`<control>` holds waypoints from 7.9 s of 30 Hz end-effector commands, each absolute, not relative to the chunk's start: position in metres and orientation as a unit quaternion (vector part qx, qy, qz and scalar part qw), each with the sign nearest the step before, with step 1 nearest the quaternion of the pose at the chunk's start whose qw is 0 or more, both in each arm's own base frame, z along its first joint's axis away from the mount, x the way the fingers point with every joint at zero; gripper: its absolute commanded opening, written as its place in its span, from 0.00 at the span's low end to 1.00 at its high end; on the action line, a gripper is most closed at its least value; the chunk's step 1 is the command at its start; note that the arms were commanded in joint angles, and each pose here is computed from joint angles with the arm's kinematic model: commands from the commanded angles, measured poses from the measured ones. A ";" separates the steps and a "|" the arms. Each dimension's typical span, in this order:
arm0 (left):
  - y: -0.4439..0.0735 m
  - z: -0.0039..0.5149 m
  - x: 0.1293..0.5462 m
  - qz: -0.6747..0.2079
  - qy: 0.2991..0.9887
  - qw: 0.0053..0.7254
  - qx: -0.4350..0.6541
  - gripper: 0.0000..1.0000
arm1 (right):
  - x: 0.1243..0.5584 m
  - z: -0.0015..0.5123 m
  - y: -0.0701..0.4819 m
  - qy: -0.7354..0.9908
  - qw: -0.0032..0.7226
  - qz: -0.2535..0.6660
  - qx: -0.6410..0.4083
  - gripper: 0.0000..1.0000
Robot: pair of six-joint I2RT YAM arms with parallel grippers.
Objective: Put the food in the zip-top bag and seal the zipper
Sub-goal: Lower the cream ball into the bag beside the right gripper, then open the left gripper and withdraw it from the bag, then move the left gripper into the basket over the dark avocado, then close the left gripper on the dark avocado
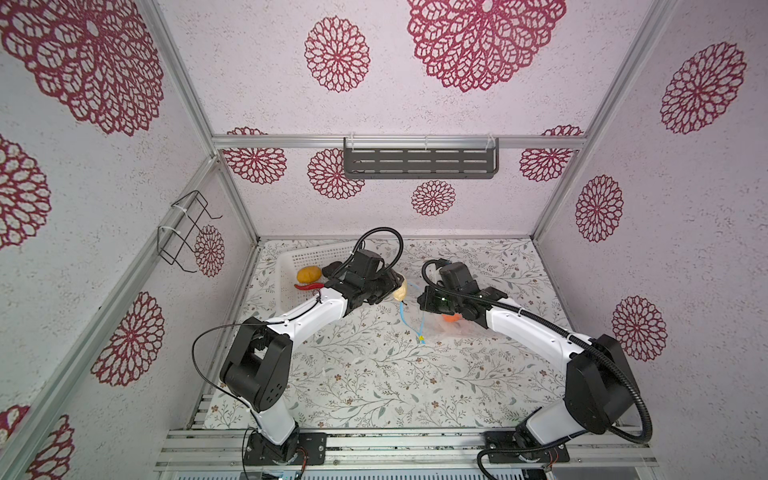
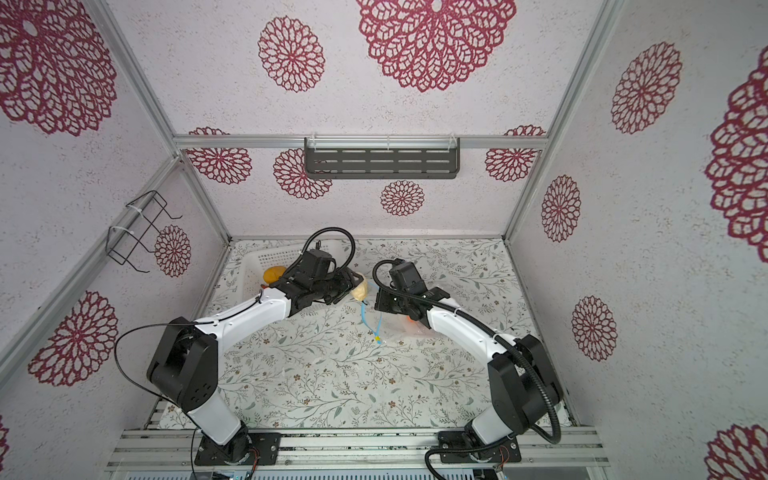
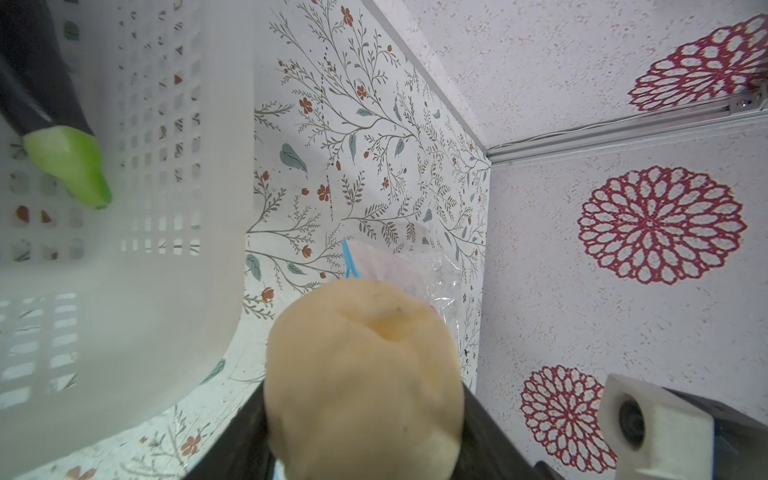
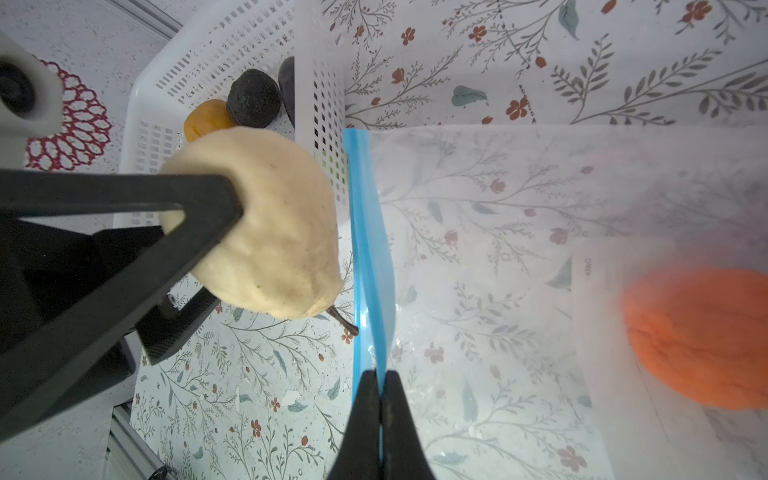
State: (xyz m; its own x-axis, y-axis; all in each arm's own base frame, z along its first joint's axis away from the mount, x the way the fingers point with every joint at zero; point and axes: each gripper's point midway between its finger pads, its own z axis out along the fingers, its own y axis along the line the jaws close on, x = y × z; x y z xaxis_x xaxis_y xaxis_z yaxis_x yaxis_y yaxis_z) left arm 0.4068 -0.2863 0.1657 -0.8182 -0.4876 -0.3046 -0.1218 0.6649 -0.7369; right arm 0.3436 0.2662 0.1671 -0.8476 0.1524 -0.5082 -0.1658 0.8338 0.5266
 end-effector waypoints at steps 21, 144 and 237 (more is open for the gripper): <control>-0.303 0.166 0.404 -0.383 0.877 0.245 -0.158 0.59 | 0.355 0.200 0.269 0.900 0.310 0.308 -0.001 0.00; -0.079 0.155 0.395 -0.025 0.979 0.176 -0.101 0.74 | 0.366 0.210 0.264 0.897 0.313 0.311 -0.003 0.00; -0.058 0.100 0.457 -0.035 0.983 0.122 -0.130 0.48 | 0.361 0.197 0.279 0.903 0.294 0.314 -0.011 0.00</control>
State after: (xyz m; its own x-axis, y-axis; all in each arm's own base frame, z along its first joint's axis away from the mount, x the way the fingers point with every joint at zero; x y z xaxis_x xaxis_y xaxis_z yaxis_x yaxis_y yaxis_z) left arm 0.4489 -0.0553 0.0656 -0.9546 -0.2525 -0.1583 -0.2471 0.9675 -0.0532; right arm 0.3591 0.2781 0.1781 -0.8498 0.1456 -0.5065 -0.1833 0.8194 0.5431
